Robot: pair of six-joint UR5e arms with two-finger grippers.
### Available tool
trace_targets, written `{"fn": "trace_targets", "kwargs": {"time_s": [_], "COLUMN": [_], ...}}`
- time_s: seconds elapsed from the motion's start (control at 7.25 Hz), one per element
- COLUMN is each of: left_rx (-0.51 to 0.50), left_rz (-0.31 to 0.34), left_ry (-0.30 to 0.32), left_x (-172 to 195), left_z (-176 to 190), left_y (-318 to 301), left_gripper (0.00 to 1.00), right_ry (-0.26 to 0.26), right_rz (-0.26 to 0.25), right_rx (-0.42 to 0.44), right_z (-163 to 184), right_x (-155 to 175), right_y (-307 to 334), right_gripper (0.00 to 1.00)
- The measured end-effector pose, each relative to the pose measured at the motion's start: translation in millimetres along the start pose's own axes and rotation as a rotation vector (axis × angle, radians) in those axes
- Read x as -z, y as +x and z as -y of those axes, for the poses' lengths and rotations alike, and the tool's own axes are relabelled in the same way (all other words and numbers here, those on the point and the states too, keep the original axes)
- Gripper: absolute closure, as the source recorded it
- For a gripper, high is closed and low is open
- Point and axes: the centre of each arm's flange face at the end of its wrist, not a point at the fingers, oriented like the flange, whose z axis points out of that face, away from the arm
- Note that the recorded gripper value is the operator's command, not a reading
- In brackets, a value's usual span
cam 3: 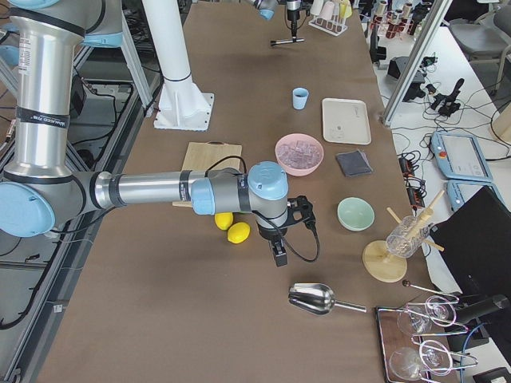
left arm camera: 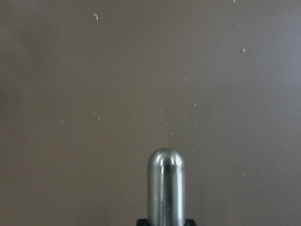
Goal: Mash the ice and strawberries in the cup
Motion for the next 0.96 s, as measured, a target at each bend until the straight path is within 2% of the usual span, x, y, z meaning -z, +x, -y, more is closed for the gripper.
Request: {"fn": "trace_targets", "kwargs": {"time_s": [0.14,0.28,0.55,0.69,0.96], "left_rx": [-0.005,-0.006,0.03,0.072,0.134], "left_rz": [0.014,0.017,0.011,-0.01,-0.04], "left_ry": [-0.011,-0.015,0.004,0.012,0.02], "left_x": [-11,-16,5,41,145], "left_z": [-3,-2,24,49,98], "left_y": [3,9,13,15,42], "left_gripper": [0.11,0.02,0.02,0.02,0.02], "right_ry": [0.0,0.0,0.0,0.002,0.009], "right_rz": [-0.002,-0.002,-0.002,-0.001,0.005], "right_rx": [0.001,0.0,0.0,0.001,-0.004], "right_z": [0,-1,-1,1,4], "right_x": [0,0,1,2,5], "right_y": [0,0,-1,-1,-1], "right_gripper": [0.01,0.01,0.01,0.01,0.01]}}
